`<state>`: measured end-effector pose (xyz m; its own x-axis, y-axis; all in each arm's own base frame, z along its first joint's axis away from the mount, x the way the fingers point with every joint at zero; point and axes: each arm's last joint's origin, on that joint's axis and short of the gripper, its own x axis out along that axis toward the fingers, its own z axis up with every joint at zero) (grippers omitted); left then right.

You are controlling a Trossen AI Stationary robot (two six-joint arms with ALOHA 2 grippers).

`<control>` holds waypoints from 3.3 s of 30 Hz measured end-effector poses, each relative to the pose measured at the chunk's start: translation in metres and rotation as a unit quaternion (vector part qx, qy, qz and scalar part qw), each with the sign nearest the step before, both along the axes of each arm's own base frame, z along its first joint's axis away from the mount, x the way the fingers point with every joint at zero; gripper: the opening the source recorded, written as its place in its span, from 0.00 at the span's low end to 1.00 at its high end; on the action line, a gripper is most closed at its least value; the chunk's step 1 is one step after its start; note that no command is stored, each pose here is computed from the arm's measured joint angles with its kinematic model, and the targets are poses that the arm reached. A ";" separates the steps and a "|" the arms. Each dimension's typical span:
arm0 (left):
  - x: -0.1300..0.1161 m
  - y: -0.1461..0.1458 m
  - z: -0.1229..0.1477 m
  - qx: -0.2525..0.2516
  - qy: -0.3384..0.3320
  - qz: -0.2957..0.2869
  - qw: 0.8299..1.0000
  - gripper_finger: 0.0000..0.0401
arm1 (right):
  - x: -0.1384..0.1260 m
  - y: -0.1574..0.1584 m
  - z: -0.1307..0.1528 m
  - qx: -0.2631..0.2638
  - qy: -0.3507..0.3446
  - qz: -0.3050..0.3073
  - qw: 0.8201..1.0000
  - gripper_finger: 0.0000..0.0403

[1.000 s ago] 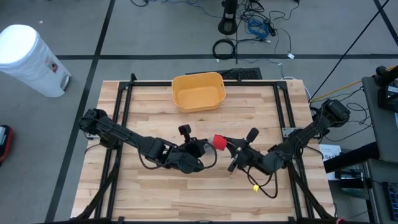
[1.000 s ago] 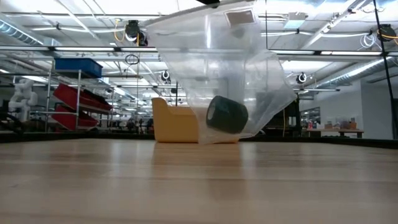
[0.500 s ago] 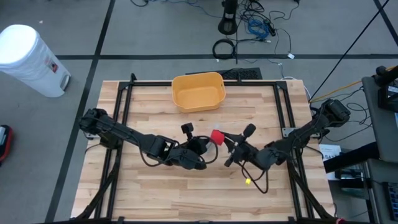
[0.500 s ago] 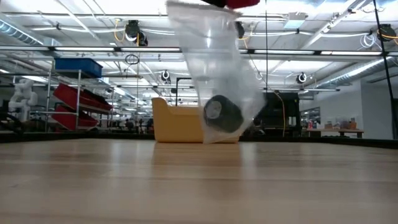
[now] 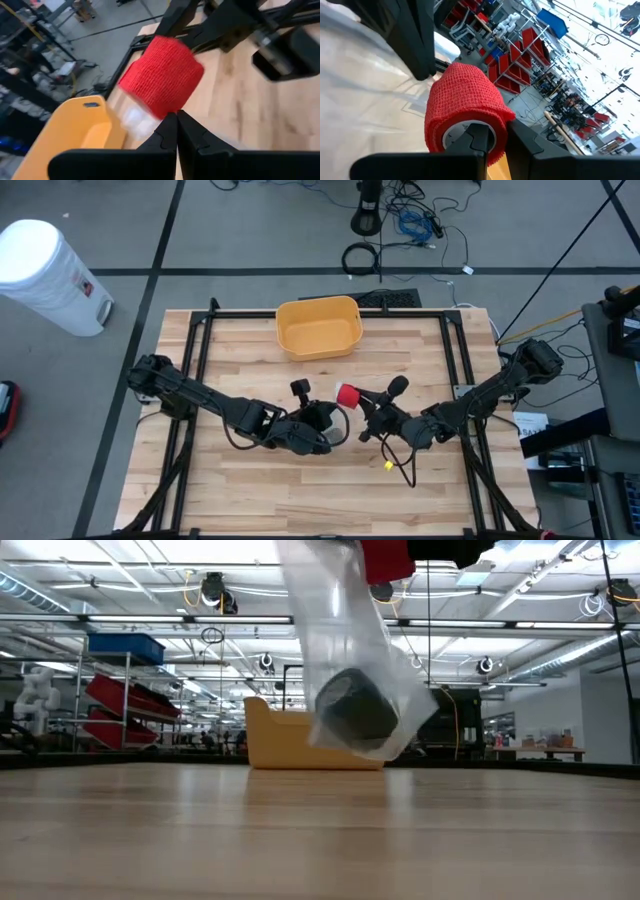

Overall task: Roll bandage
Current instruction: Put the rolled red bandage into the transparent zip bag

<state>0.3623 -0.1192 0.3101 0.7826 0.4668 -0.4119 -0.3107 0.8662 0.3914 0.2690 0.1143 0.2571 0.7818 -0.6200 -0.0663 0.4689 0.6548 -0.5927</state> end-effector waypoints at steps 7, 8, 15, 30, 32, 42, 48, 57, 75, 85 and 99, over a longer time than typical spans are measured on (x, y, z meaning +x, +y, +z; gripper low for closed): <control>-0.004 0.005 -0.005 0.009 0.024 0.030 0.999 0.00 | -0.007 0.014 0.001 -0.009 0.002 0.022 1.000 0.08; -0.004 0.005 -0.006 0.009 0.025 0.032 0.999 0.00 | -0.008 0.017 0.002 -0.012 0.003 0.029 1.000 0.08; -0.004 0.005 -0.005 0.009 0.018 0.036 0.999 0.00 | -0.012 0.028 0.004 -0.006 -0.005 0.074 0.997 0.08; -0.001 0.004 -0.002 -0.013 0.000 0.019 1.000 0.00 | -0.009 0.024 0.015 -0.003 -0.046 0.074 0.996 0.08; 0.000 0.002 0.000 -0.016 -0.007 0.013 1.000 0.00 | -0.007 0.020 0.013 -0.002 -0.038 0.066 0.997 0.08; -0.001 -0.001 0.001 -0.007 -0.008 0.005 1.000 0.00 | -0.001 0.005 -0.001 0.014 -0.002 0.033 0.999 0.08; -0.002 -0.002 0.004 -0.007 -0.015 0.006 1.000 0.00 | 0.000 0.003 -0.003 0.013 0.007 0.028 0.999 0.08; -0.004 -0.003 0.005 0.011 -0.014 0.015 1.000 0.00 | 0.000 0.002 -0.006 0.005 0.023 0.029 0.999 0.08; -0.031 0.003 -0.004 -0.020 0.049 0.082 0.995 0.00 | -0.004 0.007 -0.012 -0.021 0.061 0.038 0.997 0.08; -0.093 -0.011 -0.059 -0.141 0.195 0.197 0.950 0.00 | -0.014 0.022 -0.011 -0.067 0.082 0.037 0.994 0.08; -0.162 -0.002 -0.140 -0.169 0.206 0.408 0.873 0.00 | -0.019 0.032 -0.009 -0.079 0.082 0.056 0.992 0.08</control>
<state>0.2001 -0.1215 0.1702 -0.0021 0.5963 -0.8028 -0.7717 0.5096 0.3806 0.2496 0.1466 0.2479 0.8330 -0.5429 -0.1068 0.2881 0.5904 -0.7540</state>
